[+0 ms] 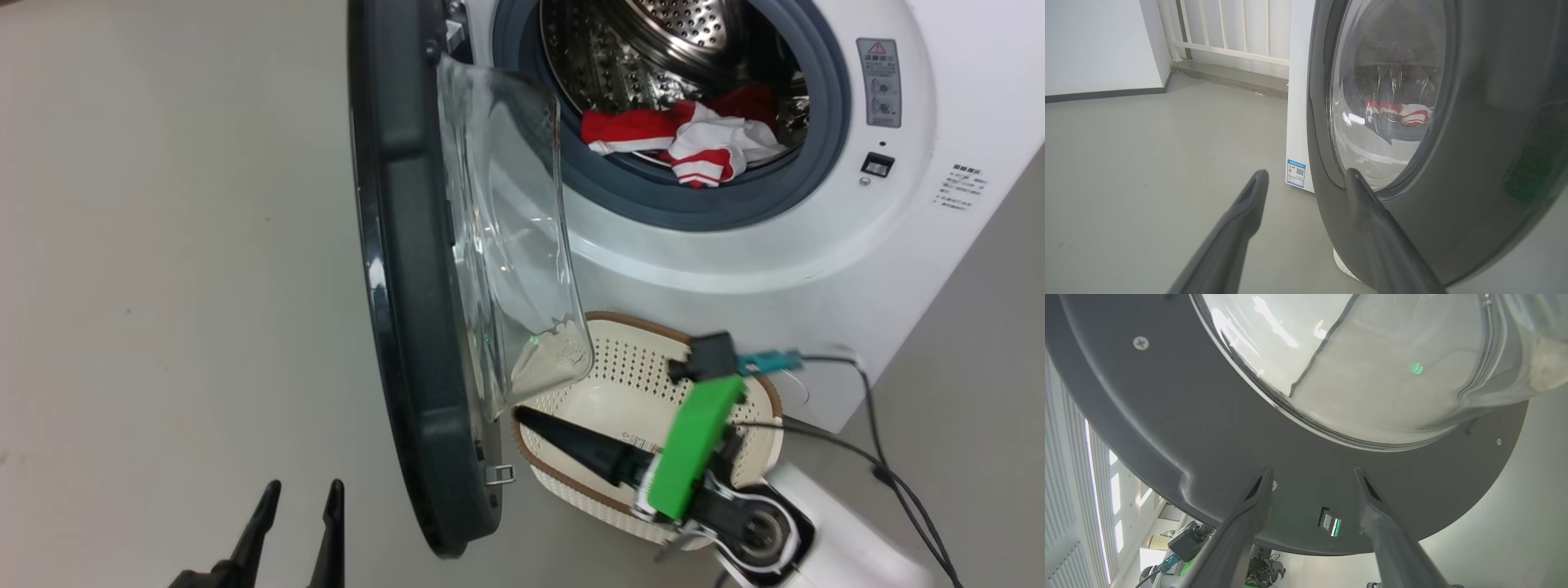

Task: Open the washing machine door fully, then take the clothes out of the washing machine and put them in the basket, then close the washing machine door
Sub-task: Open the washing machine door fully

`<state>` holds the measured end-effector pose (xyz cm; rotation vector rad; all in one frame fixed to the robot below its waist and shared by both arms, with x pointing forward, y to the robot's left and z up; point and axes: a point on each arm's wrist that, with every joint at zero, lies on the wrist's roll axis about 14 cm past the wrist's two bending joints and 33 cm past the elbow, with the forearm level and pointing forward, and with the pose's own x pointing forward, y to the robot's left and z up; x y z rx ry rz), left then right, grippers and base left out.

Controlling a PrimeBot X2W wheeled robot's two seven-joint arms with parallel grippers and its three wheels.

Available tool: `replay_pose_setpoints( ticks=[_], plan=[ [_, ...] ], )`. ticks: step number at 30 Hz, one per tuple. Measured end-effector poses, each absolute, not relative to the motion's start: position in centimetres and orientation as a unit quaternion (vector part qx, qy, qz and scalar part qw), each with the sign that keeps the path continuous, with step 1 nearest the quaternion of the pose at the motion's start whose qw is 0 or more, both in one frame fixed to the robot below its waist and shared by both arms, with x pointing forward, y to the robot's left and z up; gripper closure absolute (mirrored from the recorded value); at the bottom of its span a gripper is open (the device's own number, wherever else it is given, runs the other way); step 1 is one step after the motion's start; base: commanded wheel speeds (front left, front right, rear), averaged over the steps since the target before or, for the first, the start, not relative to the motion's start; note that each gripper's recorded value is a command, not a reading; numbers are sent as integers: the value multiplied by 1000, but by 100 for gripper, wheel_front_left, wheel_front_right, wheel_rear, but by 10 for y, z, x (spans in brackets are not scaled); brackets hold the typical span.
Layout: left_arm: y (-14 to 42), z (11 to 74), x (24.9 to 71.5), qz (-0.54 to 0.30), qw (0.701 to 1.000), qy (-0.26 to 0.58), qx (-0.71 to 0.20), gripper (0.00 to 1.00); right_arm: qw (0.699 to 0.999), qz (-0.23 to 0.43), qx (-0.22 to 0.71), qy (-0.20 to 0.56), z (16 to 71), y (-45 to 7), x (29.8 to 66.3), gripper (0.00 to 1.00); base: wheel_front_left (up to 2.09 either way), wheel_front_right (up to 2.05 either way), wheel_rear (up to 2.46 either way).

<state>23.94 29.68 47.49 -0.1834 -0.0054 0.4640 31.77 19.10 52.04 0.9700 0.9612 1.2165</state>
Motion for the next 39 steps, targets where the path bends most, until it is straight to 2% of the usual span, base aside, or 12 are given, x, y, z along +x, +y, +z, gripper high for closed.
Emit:
replay_pose_setpoints(
  ticks=[8,17,21,23,27,31,36,39],
  plan=[
    [296,475,239,219,972,-5,-86,0,658,450,445,409,486,152,329,0,0,0,0],
    [293,474,245,208,974,-4,-88,0,742,379,422,357,456,106,355,0,0,0,0],
    [291,472,247,204,975,-1,-88,0,786,364,384,321,445,90,363,0,0,0,0],
    [291,472,248,204,975,0,-89,0,796,361,373,311,442,86,365,0,0,0,0],
    [290,471,249,202,975,1,-89,0,841,362,308,259,431,70,367,0,0,0,0],
    [291,471,249,203,975,2,-89,0,859,377,259,229,432,65,374,0,0,0,0],
    [291,470,251,203,975,4,-88,0,887,384,209,147,459,58,399,0,0,0,0],
    [292,470,251,203,975,5,-87,0,896,381,192,121,464,56,398,0,0,0,0]
  ],
)
